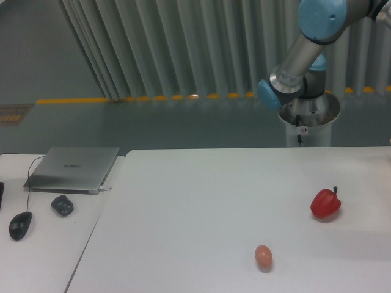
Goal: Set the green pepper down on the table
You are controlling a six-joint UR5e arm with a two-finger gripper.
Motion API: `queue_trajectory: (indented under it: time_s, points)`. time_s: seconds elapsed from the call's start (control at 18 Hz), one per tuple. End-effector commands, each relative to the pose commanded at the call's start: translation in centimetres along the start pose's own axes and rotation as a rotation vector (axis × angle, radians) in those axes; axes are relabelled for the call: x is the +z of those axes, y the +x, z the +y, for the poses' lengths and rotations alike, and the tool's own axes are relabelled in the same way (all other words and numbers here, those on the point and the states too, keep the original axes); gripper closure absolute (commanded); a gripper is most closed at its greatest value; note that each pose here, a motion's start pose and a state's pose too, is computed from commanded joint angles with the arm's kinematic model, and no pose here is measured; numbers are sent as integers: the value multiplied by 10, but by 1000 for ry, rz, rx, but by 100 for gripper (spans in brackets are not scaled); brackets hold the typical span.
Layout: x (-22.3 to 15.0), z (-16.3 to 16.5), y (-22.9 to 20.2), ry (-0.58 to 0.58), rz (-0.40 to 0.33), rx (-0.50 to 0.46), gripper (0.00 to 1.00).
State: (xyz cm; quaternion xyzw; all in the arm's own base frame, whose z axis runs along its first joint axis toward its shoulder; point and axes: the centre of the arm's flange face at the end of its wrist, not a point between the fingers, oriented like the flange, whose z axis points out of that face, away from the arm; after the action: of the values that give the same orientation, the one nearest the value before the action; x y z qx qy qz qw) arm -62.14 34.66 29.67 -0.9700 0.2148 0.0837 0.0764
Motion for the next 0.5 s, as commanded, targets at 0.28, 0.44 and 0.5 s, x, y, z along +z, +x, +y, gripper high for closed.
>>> queue_trajectory:
  time_s: [0.28, 0.44, 0.5]
  points:
    - [-45, -1, 4, -7, -52, 1, 67]
    - [-73, -10, 18, -7, -75, 8, 67]
    - [-83, -16, 24, -5, -82, 12, 67]
